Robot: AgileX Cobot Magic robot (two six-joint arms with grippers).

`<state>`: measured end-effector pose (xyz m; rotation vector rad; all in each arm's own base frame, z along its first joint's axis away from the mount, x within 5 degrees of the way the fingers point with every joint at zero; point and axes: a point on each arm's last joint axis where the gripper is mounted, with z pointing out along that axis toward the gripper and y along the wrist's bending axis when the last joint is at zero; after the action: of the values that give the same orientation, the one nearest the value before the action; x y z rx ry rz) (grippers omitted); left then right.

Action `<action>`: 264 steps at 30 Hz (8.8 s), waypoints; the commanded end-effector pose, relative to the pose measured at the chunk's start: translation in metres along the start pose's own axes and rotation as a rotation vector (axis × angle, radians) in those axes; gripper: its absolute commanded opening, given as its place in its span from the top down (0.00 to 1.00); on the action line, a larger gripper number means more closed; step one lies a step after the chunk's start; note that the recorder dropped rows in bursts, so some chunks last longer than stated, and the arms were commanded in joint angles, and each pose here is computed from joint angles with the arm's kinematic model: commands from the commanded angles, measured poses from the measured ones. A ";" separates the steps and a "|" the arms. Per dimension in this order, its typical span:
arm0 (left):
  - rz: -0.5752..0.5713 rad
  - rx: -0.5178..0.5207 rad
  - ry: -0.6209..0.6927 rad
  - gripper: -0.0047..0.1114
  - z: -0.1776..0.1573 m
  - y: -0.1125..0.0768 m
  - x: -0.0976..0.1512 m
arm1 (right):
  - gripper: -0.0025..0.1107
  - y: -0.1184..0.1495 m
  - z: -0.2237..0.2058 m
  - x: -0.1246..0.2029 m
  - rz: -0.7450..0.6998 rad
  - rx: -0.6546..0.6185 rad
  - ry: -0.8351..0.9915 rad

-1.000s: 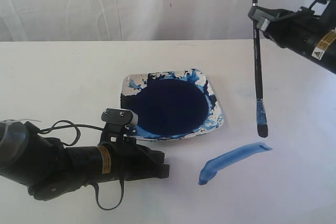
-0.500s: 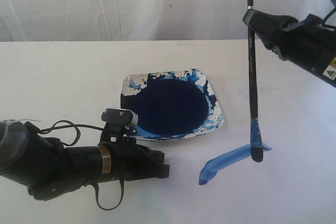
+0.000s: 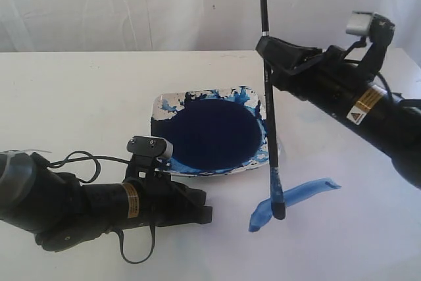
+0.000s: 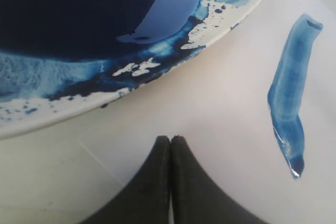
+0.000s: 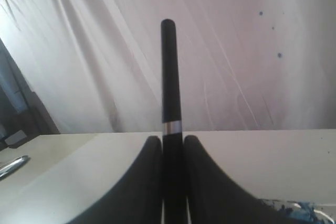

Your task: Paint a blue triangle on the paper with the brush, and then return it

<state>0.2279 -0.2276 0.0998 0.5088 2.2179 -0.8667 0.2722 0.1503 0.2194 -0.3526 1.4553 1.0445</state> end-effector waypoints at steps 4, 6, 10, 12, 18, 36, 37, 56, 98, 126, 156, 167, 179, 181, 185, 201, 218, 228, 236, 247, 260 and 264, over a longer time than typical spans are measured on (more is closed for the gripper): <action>0.005 -0.008 0.013 0.96 -0.001 0.000 0.001 | 0.98 -0.013 0.008 0.035 0.056 0.108 0.021; 0.005 -0.008 0.013 0.96 -0.001 0.000 0.001 | 0.98 -0.016 0.009 0.042 0.052 0.137 0.028; 0.005 -0.008 0.013 0.96 -0.001 0.000 0.001 | 0.98 -0.017 0.013 0.047 0.051 0.134 0.040; 0.005 -0.008 0.013 0.96 -0.001 0.000 0.001 | 0.98 -0.017 0.015 0.046 0.048 0.130 0.033; 0.005 -0.008 0.013 0.96 -0.001 0.000 0.001 | 0.98 -0.017 0.018 0.044 0.008 0.128 0.026; 0.005 -0.008 0.013 0.96 -0.001 0.000 0.001 | 0.98 -0.016 0.017 0.047 -0.015 0.110 0.045; 0.005 -0.008 0.013 0.96 -0.001 0.000 0.001 | 0.98 -0.015 0.017 0.046 -0.018 0.105 0.044; 0.005 -0.008 0.013 0.96 -0.001 0.000 0.001 | 0.98 0.009 -0.006 0.025 -0.094 0.066 0.019; 0.005 -0.008 0.013 0.96 -0.001 0.000 0.001 | 0.98 -0.015 0.016 0.063 -0.033 0.058 0.129; 0.005 -0.008 0.013 0.96 -0.001 0.000 0.001 | 0.98 -0.016 -0.051 0.058 -0.308 0.389 0.160; 0.005 -0.008 0.013 0.96 -0.001 0.000 0.001 | 0.98 -0.010 -0.061 -0.030 -0.322 0.680 -0.278; 0.005 -0.008 0.013 0.96 -0.001 0.000 0.001 | 0.98 -0.029 -0.038 -0.041 -0.401 0.760 -0.305; 0.005 -0.008 0.013 0.96 -0.001 0.000 0.001 | 0.98 -0.074 -0.014 -0.022 -0.392 0.844 -0.257; 0.005 -0.008 0.013 0.96 -0.001 0.000 0.001 | 0.98 -0.078 -0.010 -0.019 -0.394 0.842 -0.250; 0.005 -0.008 0.013 0.96 -0.001 0.000 0.001 | 0.98 -0.086 -0.003 -0.012 -0.393 0.850 -0.237; 0.005 -0.008 0.013 0.96 -0.001 0.000 0.001 | 0.98 -0.098 0.002 0.001 -0.389 0.904 -0.108; 0.005 -0.008 0.013 0.96 -0.001 0.000 0.001 | 0.98 -0.100 0.005 0.015 -0.357 0.867 -0.028; 0.005 -0.008 0.013 0.96 -0.001 0.000 0.001 | 0.98 -0.099 0.006 0.022 -0.331 0.860 0.035; 0.005 -0.008 0.013 0.96 -0.001 0.000 0.001 | 0.98 -0.099 0.006 0.027 -0.285 0.850 0.085; 0.005 -0.008 0.013 0.96 -0.001 0.000 0.001 | 0.98 -0.096 -0.003 0.038 -0.270 0.840 0.141; 0.005 -0.008 0.013 0.96 -0.001 0.000 0.001 | 0.98 -0.088 -0.012 0.049 -0.169 0.771 0.137; 0.005 -0.008 0.013 0.96 -0.001 0.000 0.001 | 0.98 -0.086 -0.016 0.053 -0.157 0.776 0.152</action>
<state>0.2279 -0.2276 0.0998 0.5088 2.2179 -0.8667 0.3201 0.1110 0.1370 0.0253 1.8107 0.2696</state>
